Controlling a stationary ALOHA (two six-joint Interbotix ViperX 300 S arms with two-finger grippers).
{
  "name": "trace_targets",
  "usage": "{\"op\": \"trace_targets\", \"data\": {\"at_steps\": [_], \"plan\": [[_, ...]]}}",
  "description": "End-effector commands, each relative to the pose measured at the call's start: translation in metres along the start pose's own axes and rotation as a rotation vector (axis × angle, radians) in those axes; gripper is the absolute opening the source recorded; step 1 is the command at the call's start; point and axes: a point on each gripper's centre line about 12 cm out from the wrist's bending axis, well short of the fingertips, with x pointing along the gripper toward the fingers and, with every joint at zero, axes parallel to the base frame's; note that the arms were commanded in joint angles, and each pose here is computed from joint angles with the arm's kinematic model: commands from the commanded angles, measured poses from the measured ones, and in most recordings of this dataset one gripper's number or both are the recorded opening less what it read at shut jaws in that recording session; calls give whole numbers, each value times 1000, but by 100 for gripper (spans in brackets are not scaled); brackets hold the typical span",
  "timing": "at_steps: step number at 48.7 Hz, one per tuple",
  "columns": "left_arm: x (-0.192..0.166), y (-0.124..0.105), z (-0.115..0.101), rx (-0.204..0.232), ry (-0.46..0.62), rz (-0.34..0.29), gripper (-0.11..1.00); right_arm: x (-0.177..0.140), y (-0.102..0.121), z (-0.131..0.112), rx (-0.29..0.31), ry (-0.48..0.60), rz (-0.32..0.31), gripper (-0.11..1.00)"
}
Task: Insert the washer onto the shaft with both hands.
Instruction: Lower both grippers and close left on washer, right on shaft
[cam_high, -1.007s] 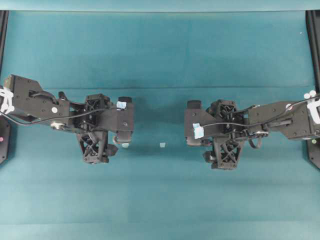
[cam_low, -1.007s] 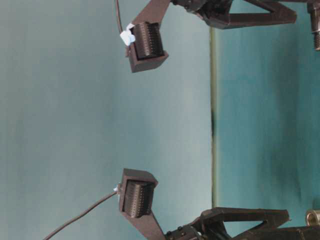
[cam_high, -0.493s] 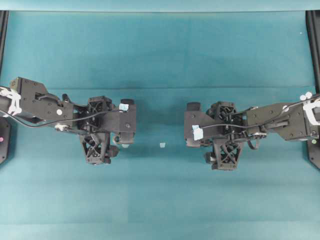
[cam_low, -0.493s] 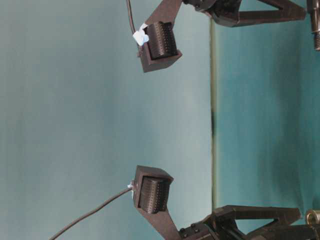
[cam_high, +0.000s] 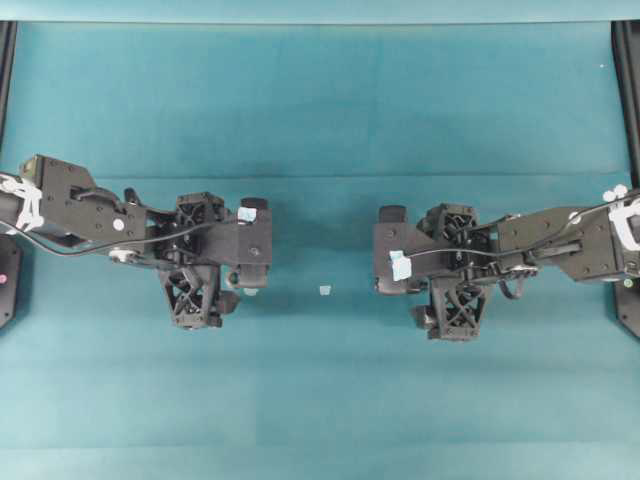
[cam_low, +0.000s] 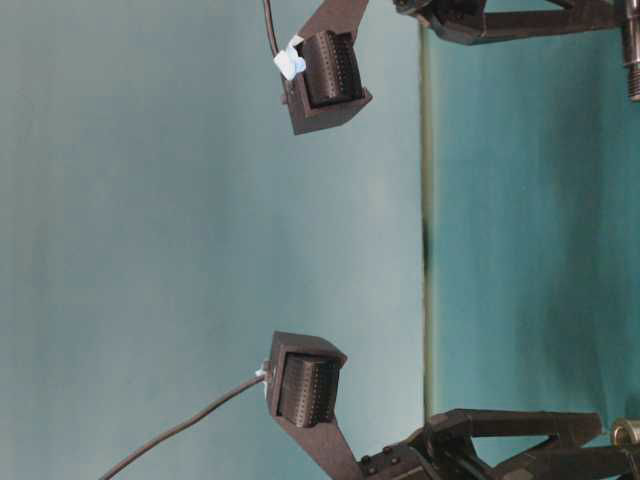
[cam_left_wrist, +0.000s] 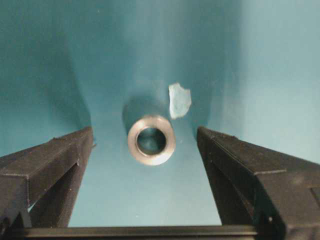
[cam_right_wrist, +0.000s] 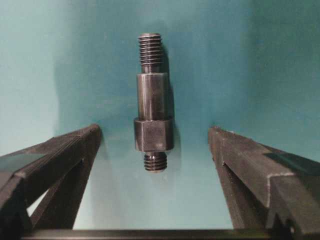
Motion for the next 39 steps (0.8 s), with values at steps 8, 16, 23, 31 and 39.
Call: {"op": "trace_targets", "data": {"at_steps": [8,16,23,31,39], "plan": [[-1,0,3,-2,-12,1,92,-1,-1,2,3,-11,0,95],[-1,0,2,-2,-11,1,92,-1,-1,2,3,-11,0,95],[0,0,0,-2,-6,1,92,-1,-1,2,3,-9,-1,94],[0,0,0,0,-5,0,92,-1,-1,2,3,-9,-1,94],[0,0,-1,0,-3,0,92,-1,-1,2,1,-8,-1,94]]}}
